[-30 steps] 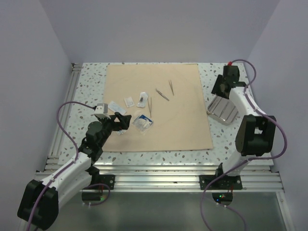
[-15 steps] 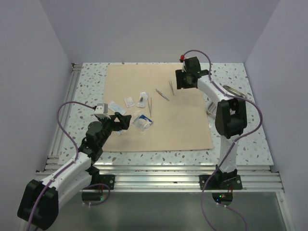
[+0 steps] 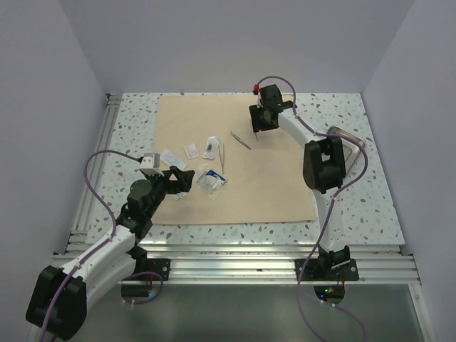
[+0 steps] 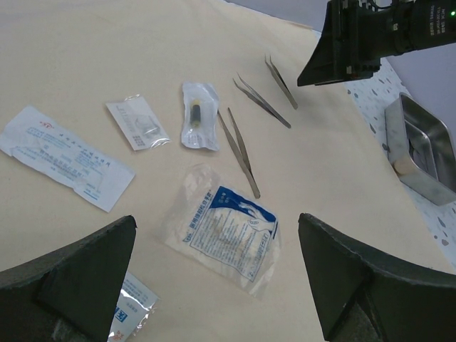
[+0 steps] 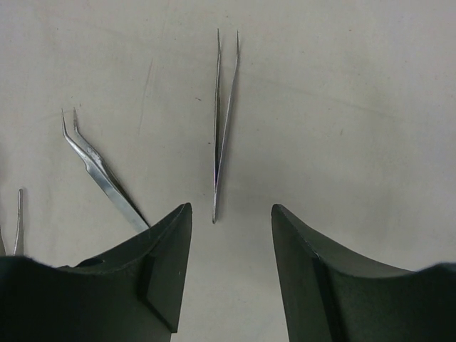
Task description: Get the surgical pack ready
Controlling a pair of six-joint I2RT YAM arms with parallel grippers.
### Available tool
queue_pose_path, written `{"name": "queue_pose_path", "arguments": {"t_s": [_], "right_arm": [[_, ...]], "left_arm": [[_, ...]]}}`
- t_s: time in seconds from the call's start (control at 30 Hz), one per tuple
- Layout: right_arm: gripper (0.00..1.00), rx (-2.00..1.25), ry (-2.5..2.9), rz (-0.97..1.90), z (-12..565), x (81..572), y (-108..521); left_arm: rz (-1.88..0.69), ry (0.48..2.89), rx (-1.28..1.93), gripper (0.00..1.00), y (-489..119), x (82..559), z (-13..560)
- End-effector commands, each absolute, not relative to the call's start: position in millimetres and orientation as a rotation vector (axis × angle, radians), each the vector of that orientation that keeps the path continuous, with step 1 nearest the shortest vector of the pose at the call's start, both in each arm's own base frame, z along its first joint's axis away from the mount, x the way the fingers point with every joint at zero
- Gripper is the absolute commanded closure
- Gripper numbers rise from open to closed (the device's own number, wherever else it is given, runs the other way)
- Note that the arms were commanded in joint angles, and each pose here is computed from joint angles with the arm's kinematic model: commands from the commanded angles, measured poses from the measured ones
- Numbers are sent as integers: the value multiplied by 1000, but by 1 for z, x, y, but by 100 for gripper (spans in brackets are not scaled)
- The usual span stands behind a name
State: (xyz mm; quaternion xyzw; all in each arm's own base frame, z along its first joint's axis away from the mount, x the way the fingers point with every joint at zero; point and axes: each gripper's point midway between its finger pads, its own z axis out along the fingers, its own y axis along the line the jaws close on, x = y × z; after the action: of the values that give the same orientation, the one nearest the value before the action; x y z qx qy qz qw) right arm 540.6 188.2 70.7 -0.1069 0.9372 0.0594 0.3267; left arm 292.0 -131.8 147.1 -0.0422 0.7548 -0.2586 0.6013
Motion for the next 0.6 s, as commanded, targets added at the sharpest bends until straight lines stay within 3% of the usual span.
{"name": "queue_pose_path", "arguments": {"t_s": [0.0, 0.23, 0.57], "right_arm": [[47, -334, 2442, 166, 74, 544, 201], [49, -359, 2472, 131, 52, 543, 208], [69, -352, 2495, -20, 36, 545, 201]], "left_arm": [[-613, 1695, -74, 0, -136, 296, 163], [-608, 1693, -77, 0, -135, 296, 163], [-601, 1690, -76, 0, -134, 296, 164]]}}
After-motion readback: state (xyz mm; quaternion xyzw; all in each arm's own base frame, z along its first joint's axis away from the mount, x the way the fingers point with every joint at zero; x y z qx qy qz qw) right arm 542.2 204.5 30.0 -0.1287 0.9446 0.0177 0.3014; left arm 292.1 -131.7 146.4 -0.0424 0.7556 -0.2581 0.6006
